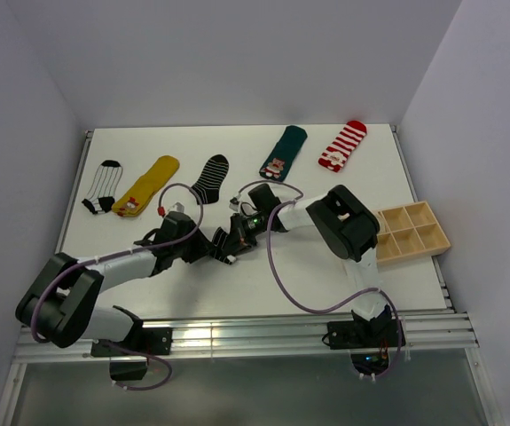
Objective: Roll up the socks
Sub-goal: Roll the sock at the center of the board.
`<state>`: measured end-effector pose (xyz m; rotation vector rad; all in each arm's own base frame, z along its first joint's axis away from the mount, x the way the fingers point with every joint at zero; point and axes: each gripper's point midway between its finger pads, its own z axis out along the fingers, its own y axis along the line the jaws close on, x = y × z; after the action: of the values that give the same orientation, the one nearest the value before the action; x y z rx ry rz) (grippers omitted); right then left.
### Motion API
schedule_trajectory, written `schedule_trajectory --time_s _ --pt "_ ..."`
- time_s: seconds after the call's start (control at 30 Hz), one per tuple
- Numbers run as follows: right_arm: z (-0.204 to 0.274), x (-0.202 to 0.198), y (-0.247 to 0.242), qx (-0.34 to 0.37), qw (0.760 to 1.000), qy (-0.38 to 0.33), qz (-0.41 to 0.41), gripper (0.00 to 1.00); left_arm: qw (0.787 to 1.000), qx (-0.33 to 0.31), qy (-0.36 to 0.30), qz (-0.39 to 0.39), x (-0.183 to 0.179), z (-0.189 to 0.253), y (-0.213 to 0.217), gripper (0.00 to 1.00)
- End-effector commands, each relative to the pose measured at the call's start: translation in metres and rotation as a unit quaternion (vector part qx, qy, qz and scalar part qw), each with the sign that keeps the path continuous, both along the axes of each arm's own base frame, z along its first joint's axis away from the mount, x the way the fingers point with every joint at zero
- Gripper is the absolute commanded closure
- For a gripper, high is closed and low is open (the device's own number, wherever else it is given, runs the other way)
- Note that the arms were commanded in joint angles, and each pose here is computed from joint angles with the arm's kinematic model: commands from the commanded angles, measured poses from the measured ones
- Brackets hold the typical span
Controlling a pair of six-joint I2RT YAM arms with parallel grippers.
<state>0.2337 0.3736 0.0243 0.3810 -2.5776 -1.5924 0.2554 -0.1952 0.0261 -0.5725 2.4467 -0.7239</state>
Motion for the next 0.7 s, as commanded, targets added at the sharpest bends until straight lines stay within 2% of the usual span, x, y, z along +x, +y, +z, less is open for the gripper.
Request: schedule_trajectory --time_s 0.0,0.03,0.1,0.13,0.23,0.37,0.4,0.43,0.5,0.53,0.63,0.67 --pt "-0.017 0.003 -0.005 -0.036 0.999 -0.009 -0.011 1.0 1.0 0.019 0.022 0.008 0.0 -0.014 0.002 0.63" --pt "-0.016 0.003 -0.006 -0.04 0.999 -0.013 -0.009 0.96 0.999 0.029 0.037 0.008 -0.003 -0.022 0.004 0.66" --pt "-0.01 0.005 -0.008 -0.045 0.998 -0.039 -0.006 0.9 0.996 0.052 0.069 0.003 -0.008 -0.033 0.008 0.79" --pt "-0.008 0.006 -0.01 -0.046 0.997 -0.061 0.0 0.81 0.996 0.056 0.068 -0.002 -0.004 -0.03 0.005 0.81" --pt "0.006 0.008 -0.016 -0.064 0.989 -0.13 0.001 0.68 0.991 0.09 0.101 -0.02 -0.011 -0.039 0.01 0.84" --pt "0.028 0.015 -0.021 -0.103 0.962 -0.251 -0.009 0.62 0.986 0.129 0.105 -0.032 -0.001 -0.029 0.014 0.86" --pt "0.042 0.018 -0.021 -0.107 0.952 -0.288 -0.018 0.62 0.984 0.139 0.104 -0.041 0.0 -0.026 0.015 0.86" --pt "0.038 0.023 -0.024 -0.15 0.928 -0.34 -0.028 0.6 0.982 0.148 0.11 -0.047 0.0 -0.026 0.016 0.86" --pt "0.049 0.028 -0.027 -0.183 0.896 -0.403 -0.046 0.57 0.977 0.167 0.117 -0.061 0.003 -0.019 0.017 0.86" --pt "0.05 0.037 -0.033 -0.219 0.868 -0.442 -0.062 0.57 0.976 0.17 0.118 -0.066 0.004 -0.016 0.016 0.86" --pt "0.055 0.027 -0.024 -0.248 0.827 -0.501 -0.063 0.56 0.974 0.174 0.119 -0.078 0.01 -0.009 0.013 0.86" --pt "0.055 0.026 -0.023 -0.27 0.805 -0.524 -0.073 0.56 0.975 0.173 0.115 -0.082 0.013 -0.006 0.01 0.86"
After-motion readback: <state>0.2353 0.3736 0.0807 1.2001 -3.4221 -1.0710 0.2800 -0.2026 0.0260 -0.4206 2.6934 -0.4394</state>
